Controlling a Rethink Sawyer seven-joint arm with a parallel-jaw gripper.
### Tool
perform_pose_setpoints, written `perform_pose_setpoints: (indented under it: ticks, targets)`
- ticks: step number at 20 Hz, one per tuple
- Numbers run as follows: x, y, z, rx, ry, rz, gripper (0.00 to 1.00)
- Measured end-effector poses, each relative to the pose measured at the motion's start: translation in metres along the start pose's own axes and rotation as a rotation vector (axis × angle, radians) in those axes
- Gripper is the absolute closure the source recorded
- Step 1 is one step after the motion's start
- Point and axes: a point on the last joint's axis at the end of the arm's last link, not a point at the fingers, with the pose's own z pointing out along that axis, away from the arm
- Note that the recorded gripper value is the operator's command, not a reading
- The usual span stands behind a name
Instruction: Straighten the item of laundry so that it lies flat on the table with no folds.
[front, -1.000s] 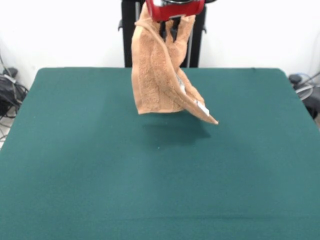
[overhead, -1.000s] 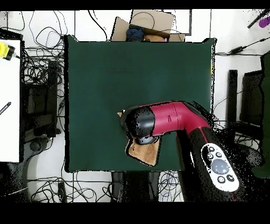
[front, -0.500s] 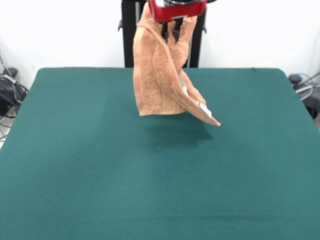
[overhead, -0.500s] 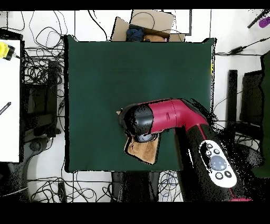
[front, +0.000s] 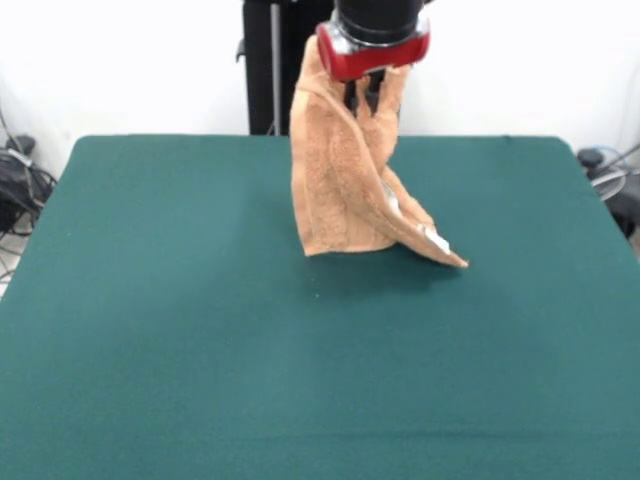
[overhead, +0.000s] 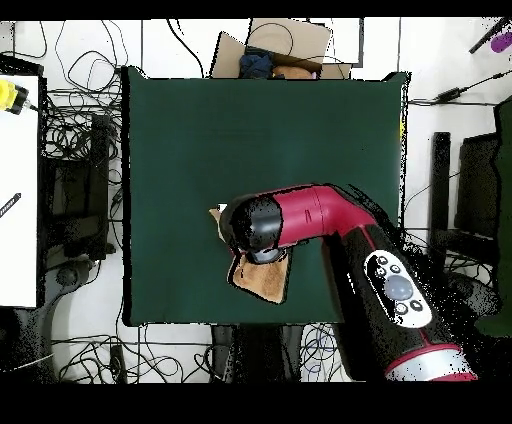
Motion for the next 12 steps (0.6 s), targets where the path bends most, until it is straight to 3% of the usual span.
perform_pose_setpoints:
  ticks: [3,4,12]
  targets:
    - [-0.0038,0.0006,0.0010,0.004,-0.024,-0.003,1.00]
    - [-0.0048,0.0005,0.0012,0.006,-0.032,-0.003,0.00]
    - [-0.0055,0.0006,0.0022,0.006,-0.036,-0.004,0.00]
